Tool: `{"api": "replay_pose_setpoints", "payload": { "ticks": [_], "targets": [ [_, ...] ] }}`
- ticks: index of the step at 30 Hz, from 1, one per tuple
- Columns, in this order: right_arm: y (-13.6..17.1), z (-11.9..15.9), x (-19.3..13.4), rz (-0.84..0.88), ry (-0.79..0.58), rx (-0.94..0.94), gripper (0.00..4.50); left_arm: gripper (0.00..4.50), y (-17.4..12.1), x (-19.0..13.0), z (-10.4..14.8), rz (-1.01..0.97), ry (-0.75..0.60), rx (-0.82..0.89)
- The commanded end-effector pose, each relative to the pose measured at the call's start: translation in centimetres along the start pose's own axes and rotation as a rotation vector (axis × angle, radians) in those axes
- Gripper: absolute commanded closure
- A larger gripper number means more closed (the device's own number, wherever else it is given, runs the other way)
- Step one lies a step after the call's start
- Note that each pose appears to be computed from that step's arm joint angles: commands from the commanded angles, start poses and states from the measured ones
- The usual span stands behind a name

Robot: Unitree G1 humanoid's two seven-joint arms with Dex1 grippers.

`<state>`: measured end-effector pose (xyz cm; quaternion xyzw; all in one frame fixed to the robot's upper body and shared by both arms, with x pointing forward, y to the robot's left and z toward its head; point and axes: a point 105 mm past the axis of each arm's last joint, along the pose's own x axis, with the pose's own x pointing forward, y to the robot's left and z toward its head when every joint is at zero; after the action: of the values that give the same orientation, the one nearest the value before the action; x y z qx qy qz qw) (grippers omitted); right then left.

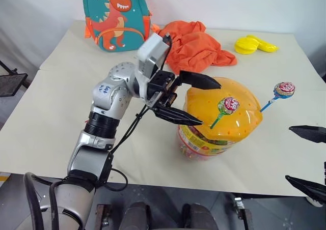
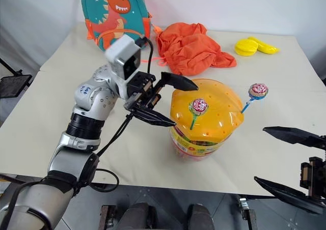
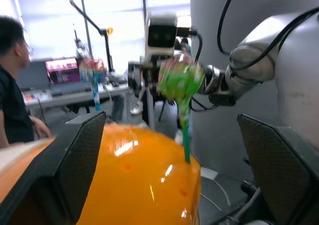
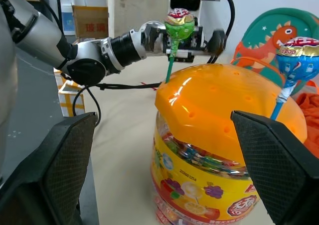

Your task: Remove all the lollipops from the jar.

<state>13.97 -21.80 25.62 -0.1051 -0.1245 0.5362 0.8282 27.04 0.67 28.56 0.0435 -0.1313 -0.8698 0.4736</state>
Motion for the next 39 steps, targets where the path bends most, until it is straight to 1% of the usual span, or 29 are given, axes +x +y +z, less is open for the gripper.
{"api": "replay_pose_setpoints", "payload": {
  "ticks": [1, 3, 6, 7, 9, 17, 20, 22, 24, 26, 29, 32, 34, 36, 37, 39],
  "targets": [
    [0.2, 0.8, -0.1, -0.023, 0.007, -0.054, 0.00, 0.02, -2.0, 1.2, 0.1, -0.196, 0.058, -0.004],
    [0.3, 0.7, -0.1, -0.030, 0.013, -0.055, 0.00, 0.02, -2.5, 1.8, -0.5, -0.234, 0.084, -0.015],
    [0.2, 0.7, -0.1, -0.039, 0.011, -0.061, 0.00, 0.02, -2.7, 2.6, -0.6, -0.274, 0.078, -0.021],
    [0.2, 0.7, 0.0, -0.043, 0.011, -0.062, 0.00, 0.20, -2.8, 2.8, -0.7, -0.288, 0.087, -0.022],
    [0.1, 0.8, 0.0, -0.052, 0.015, -0.066, 0.00, 0.63, -2.9, 3.1, -0.5, -0.305, 0.083, -0.018],
    [-0.2, 0.6, -0.1, -0.074, 0.016, -0.072, 0.00, 2.97, -2.9, 3.3, -0.1, -0.309, 0.082, 0.002],
    [-0.4, 0.7, -0.3, -0.077, 0.011, -0.074, 0.00, 3.89, -2.4, 3.2, 0.6, -0.279, 0.062, 0.025],
    [-0.7, 1.1, -0.4, -0.083, -0.021, -0.073, 0.00, 4.48, -1.9, 3.1, 1.9, -0.249, 0.023, 0.057],
    [-1.1, 1.5, -0.6, -0.097, -0.053, -0.065, 0.00, 4.48, -1.3, 2.9, 3.4, -0.214, 0.002, 0.090],
    [-1.3, 1.4, -0.9, -0.090, -0.041, -0.059, 0.00, 4.48, -0.5, 2.8, 4.6, -0.164, 0.000, 0.126],
    [-1.4, 1.1, -1.1, -0.082, -0.026, -0.051, 0.00, 4.48, 0.4, 2.5, 5.9, -0.092, 0.014, 0.179],
    [-1.6, 0.9, -1.3, -0.081, -0.013, -0.046, 0.00, 4.48, 1.7, 1.7, 6.6, 0.017, 0.049, 0.198],
    [-1.7, 0.6, -1.6, -0.079, -0.001, -0.039, 0.00, 4.48, 2.9, 0.6, 6.7, 0.136, 0.094, 0.184],
    [-1.9, 0.4, -1.9, -0.083, 0.013, -0.036, 0.00, 4.48, 4.5, -1.0, 6.2, 0.289, 0.184, 0.133],
    [-2.0, 0.3, -2.2, -0.086, 0.017, -0.035, 0.00, 4.48, 5.1, -2.0, 5.8, 0.369, 0.230, 0.088],
    [-2.5, 0.0, -2.9, -0.103, 0.037, -0.027, 0.00, 4.48, 6.3, -5.0, 4.6, 0.569, 0.335, -0.033]
  ]
}}
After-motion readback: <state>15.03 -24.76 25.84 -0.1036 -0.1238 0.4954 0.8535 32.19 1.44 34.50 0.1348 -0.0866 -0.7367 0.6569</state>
